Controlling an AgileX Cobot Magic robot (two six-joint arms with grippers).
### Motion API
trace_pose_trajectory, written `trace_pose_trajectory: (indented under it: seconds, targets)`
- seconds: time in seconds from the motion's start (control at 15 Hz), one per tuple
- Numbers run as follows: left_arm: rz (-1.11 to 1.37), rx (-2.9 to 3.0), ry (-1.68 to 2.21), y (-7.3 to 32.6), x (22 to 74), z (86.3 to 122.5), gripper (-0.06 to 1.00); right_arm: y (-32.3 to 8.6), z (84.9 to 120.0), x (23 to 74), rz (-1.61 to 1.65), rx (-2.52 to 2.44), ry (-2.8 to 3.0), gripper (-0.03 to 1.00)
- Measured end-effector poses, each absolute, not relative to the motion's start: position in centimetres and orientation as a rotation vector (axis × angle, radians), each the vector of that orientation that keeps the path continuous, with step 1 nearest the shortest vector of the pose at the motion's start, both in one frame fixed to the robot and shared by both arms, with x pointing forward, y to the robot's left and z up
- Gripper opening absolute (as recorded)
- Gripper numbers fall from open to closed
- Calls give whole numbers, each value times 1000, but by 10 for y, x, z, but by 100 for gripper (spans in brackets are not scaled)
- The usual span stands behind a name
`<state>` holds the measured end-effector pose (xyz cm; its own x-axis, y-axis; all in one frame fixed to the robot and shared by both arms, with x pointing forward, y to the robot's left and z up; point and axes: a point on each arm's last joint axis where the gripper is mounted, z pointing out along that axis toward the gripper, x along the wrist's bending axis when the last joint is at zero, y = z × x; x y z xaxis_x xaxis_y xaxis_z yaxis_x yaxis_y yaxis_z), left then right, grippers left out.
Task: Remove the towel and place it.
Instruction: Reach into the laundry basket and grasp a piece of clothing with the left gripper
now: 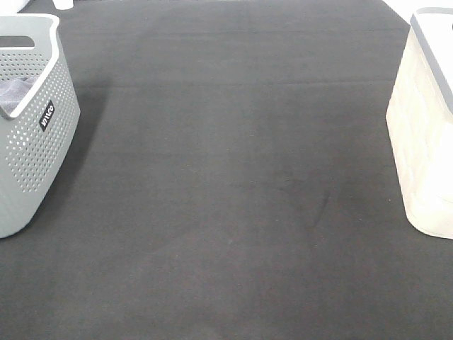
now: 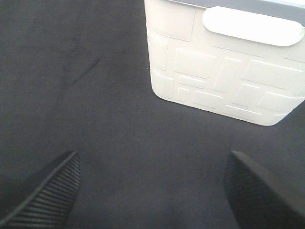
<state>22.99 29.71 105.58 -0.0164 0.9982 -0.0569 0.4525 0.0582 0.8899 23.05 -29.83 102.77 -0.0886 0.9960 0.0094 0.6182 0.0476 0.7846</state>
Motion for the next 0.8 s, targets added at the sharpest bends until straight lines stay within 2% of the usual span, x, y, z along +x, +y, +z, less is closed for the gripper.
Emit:
trace_pose_trajectory:
  seconds: [0.8]
  targets:
    - [906,1496,1575,297,230,1056,99,-298,1028,231,866,1624,1767,76]
